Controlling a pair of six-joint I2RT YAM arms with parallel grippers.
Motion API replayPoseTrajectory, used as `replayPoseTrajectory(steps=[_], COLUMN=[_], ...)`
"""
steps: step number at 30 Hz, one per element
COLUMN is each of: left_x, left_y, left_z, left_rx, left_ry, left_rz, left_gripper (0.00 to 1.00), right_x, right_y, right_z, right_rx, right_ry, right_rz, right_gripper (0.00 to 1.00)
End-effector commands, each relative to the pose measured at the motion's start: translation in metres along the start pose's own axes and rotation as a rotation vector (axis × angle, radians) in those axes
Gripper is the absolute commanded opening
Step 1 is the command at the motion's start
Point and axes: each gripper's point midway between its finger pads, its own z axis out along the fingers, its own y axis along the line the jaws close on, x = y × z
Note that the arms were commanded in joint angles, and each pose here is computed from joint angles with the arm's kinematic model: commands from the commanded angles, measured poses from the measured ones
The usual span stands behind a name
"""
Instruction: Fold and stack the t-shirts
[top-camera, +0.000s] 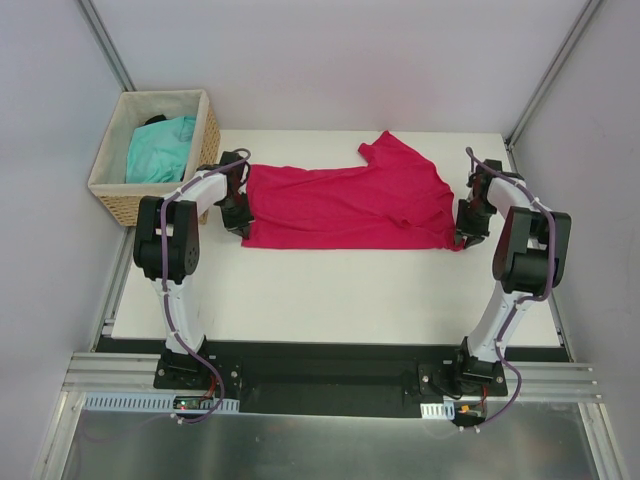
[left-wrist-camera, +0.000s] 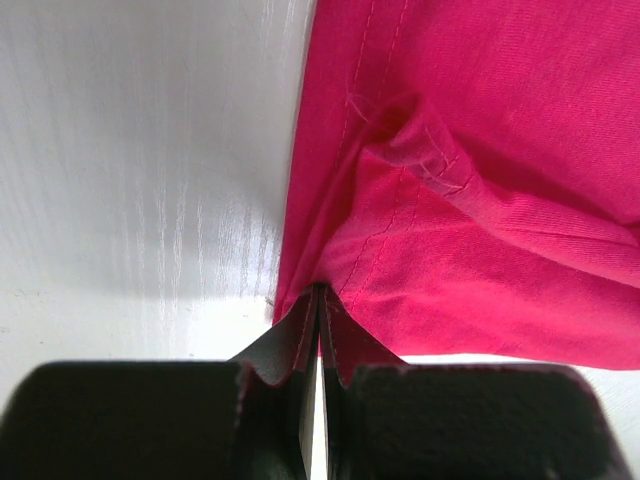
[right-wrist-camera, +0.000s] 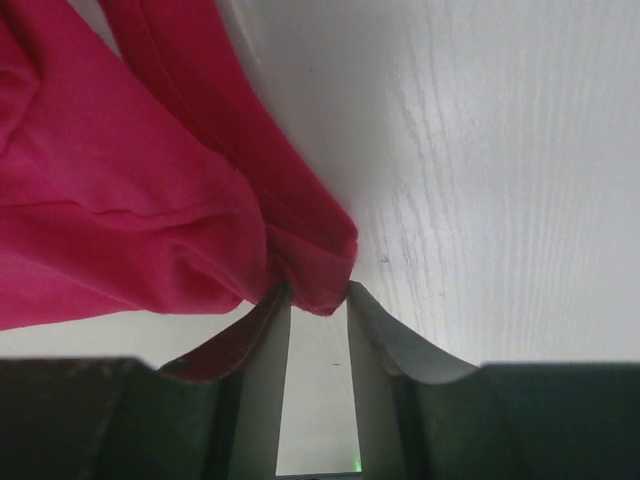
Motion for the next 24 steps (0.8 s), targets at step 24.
replayPoseTrajectory(steps=[24], left_x=[0.009], left_y=[0.017], left_z=[-0.015], left_rx=[-0.095], left_ry=[0.07], left_rz=[0.009], left_gripper=[0.0], right_x=[-0.017], right_y=[-0.07], right_z=[-0.002], right_rx=[0.342], right_ry=[0.105], right_rz=[0.066], right_gripper=[0.01])
